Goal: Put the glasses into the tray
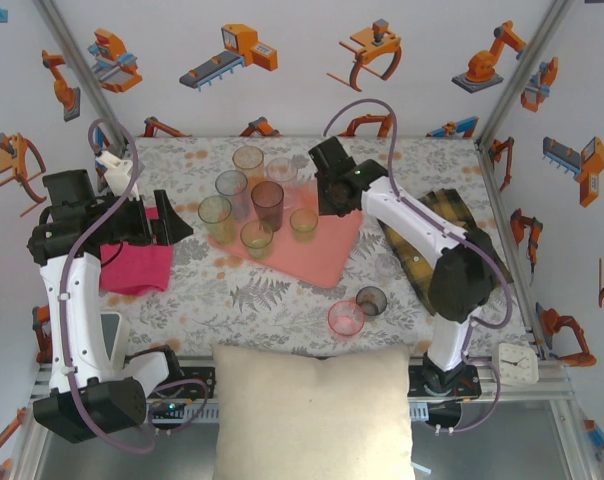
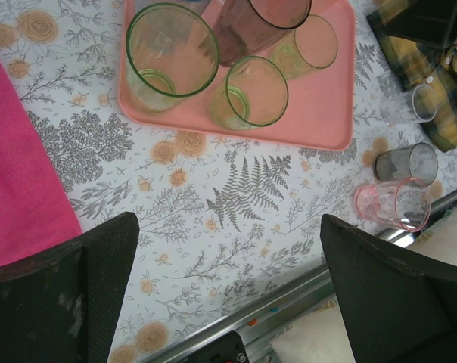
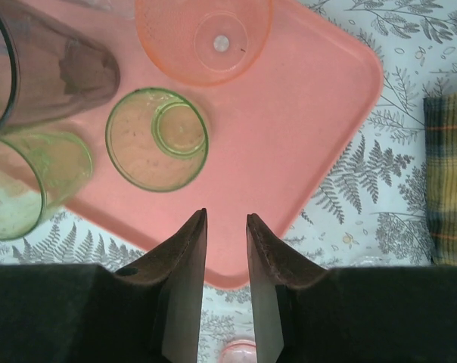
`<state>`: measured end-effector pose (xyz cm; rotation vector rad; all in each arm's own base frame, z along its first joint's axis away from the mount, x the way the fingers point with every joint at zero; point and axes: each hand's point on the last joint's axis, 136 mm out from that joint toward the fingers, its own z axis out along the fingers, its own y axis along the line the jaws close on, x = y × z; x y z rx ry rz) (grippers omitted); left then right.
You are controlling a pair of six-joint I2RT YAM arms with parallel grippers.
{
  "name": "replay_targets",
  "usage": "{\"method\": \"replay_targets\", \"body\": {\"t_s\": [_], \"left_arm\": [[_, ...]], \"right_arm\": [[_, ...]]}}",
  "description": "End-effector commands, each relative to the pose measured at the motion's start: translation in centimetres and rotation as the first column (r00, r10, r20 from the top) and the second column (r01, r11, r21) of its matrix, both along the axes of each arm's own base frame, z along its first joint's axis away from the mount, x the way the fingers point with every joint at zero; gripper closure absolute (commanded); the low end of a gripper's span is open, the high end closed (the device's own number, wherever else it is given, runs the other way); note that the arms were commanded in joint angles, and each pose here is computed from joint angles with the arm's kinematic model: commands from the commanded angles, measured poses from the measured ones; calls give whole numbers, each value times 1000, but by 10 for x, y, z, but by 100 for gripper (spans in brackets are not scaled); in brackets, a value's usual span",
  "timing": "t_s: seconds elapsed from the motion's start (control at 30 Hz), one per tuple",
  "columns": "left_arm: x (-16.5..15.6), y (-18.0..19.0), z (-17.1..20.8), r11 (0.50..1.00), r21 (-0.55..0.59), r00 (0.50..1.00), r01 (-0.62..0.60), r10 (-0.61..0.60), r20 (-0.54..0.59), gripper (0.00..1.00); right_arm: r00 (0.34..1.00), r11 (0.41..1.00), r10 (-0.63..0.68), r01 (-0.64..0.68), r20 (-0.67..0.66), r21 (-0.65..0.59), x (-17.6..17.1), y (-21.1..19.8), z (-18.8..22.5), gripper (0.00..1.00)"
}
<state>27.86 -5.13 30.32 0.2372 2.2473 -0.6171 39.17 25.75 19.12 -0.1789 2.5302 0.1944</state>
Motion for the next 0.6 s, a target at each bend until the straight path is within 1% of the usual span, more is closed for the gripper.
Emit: {"method": "replay_targets", "body": {"t_s": [0.0,0.17,0.37,0.57], "left_arm": [[-1,-2,7,1000,-14,1000,15,-15,22,3],[2,-5,7,999,-29,999,30,-30,18,3],[5,-5,7,999,-38,999,35,-35,8,3],[4,-6,5,998,-41,999,41,-41,-2,3]], "right_arm": [[1000,1000,26,-26,16,7,-22,-11,13,70],[997,996,73,-73,6,46,-64,-27,17,70],[987,985,160,-158,-24,70,-119,-36,12,69],[983,982,174,-169,-65,86,-152,-43,-3,68]]}}
